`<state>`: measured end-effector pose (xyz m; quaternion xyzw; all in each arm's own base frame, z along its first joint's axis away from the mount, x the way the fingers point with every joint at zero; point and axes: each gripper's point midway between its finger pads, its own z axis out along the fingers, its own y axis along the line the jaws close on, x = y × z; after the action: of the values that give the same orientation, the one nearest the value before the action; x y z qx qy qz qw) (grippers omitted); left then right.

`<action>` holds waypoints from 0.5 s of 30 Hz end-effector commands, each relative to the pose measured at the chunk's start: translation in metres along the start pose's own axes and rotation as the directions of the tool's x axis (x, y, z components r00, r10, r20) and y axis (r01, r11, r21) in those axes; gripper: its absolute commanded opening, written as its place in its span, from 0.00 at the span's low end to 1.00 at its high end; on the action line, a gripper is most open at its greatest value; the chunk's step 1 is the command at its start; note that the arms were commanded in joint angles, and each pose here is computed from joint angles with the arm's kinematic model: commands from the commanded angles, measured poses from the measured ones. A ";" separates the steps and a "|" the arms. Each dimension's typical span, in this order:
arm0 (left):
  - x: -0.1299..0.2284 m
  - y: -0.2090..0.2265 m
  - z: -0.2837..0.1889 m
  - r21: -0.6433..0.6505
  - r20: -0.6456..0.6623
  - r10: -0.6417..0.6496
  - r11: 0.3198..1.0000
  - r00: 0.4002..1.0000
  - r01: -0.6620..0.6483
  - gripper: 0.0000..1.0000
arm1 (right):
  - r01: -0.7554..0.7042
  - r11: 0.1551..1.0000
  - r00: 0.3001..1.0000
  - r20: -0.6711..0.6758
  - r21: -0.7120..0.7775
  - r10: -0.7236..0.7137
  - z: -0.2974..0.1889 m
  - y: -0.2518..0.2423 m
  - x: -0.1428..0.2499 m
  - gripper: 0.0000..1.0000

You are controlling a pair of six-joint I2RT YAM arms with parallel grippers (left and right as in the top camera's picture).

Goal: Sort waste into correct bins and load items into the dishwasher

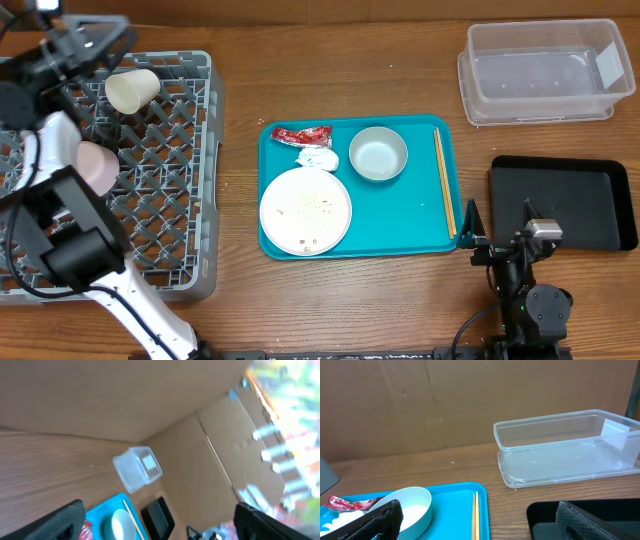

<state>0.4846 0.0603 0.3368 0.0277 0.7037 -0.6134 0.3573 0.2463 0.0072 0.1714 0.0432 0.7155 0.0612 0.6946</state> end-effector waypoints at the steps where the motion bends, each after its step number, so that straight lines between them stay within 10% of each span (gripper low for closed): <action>1: 0.006 -0.065 0.013 0.012 -0.041 0.119 0.993 0.992 -0.119 0.89 | -0.004 1.000 1.000 0.005 0.000 0.004 0.000 -0.001 0.001 1.00; 10: 0.008 -0.125 0.013 0.024 -0.026 0.213 0.977 0.977 -0.213 1.00 | -0.004 1.000 1.000 0.005 0.000 0.004 0.000 -0.001 0.001 1.00; 15: -0.002 -0.167 0.015 0.050 0.015 0.021 0.998 1.000 -0.022 1.00 | -0.004 1.000 1.000 0.005 0.000 0.004 0.000 -0.001 0.001 1.00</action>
<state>0.4401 0.0202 0.4290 0.0484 0.7003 -0.6170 0.3556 0.2463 0.0073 0.1712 0.0429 0.7158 0.0612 0.6943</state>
